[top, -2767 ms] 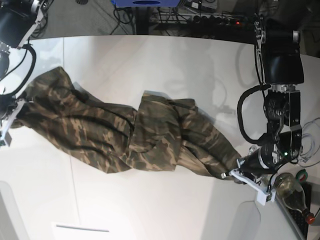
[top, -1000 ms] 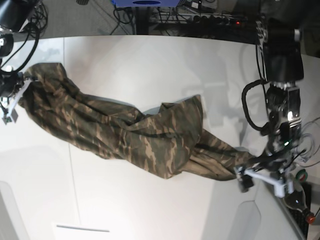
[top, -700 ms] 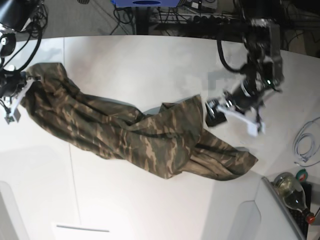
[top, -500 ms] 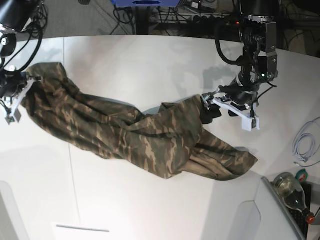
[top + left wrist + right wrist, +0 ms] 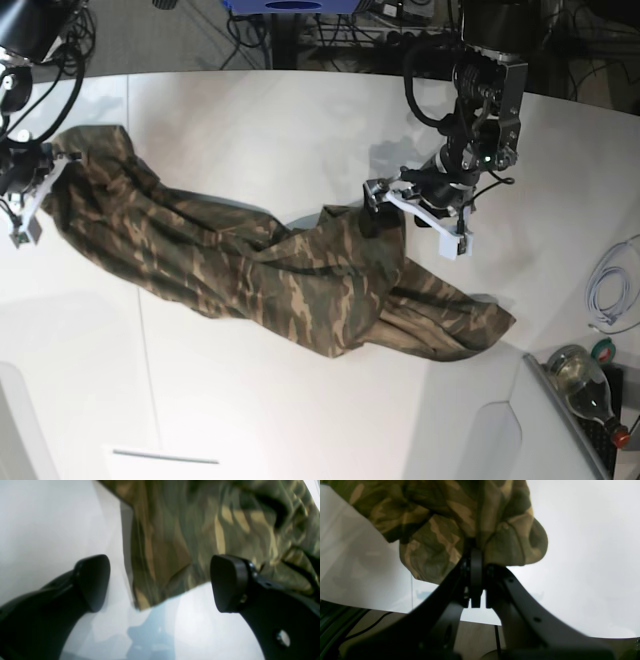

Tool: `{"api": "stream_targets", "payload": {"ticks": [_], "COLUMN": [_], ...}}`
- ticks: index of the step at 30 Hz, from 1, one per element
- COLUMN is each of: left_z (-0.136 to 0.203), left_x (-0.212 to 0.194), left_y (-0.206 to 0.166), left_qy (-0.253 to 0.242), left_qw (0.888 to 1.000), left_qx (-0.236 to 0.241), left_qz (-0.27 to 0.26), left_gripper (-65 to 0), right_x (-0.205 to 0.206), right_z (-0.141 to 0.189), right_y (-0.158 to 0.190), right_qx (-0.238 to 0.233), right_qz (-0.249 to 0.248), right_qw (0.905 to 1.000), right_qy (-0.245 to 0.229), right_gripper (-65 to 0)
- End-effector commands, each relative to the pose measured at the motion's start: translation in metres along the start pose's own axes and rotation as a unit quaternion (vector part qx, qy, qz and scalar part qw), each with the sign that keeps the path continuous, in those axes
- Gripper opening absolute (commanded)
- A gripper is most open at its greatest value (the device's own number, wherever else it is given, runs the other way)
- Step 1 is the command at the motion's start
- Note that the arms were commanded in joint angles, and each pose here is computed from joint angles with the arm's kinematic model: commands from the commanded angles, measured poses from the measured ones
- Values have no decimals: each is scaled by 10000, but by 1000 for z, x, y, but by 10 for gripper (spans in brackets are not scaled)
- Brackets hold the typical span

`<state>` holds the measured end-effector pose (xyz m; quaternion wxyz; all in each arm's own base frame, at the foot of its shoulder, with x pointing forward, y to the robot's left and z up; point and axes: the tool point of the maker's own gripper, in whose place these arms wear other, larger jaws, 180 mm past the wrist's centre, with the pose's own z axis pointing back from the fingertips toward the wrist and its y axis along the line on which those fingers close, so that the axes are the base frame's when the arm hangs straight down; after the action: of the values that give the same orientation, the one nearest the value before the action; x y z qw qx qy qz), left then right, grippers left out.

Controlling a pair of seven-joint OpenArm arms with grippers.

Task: Layout the t-shirt on the table in an organized manner, then fold the t-shirt properly
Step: 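Release the shirt with the left gripper and regrasp a fold nearer the middle, then lift and fling the shirt with both grippers to spread it flat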

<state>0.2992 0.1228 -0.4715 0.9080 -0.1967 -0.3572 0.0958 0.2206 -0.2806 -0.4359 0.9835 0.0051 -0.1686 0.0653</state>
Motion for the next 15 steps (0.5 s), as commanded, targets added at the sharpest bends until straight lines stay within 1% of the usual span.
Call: {"api": "stream_targets", "payload": {"ticks": [1,2,3,5,6,10,13,15], "left_z": [0,-1,0,0,1,12,29,43], "left_x": [3,5,8,15,19,58,98,118], "left_y": [-1,-1,-2,1,2,11,11,12], "left_qy": [13,8,-10,-97,-139,-457,-844,-936], "left_qw": [10000,10000,10000,9999,9999,9980,9929,9899], "left_qx": [-13,-15,-24,10,21,78,66,113], "left_qz": [-12,-24,-43,-28,-41,-439,-831,-1061], "left_gripper": [-117,-197,-296,-553,-650,-650,-650,-650], "right_x": [11,11,11,11,11,5,3,2], "right_z": [6,6,6,6,6,4,1,1], "right_y": [-8,-8,-8,-8,-8,-3,4,4], "right_qx": [-88,-88,-88,-88,-88,-36,29,30], "right_qz": [40,40,40,40,40,26,-3,-4], "right_qw": [9998,9998,9998,9998,9998,9999,10000,10000], "right_qy": [-171,-171,-171,-171,-164,-100,-90,-59], "right_gripper": [-644,-644,-644,-644,-644,-644,-644,-644]}}
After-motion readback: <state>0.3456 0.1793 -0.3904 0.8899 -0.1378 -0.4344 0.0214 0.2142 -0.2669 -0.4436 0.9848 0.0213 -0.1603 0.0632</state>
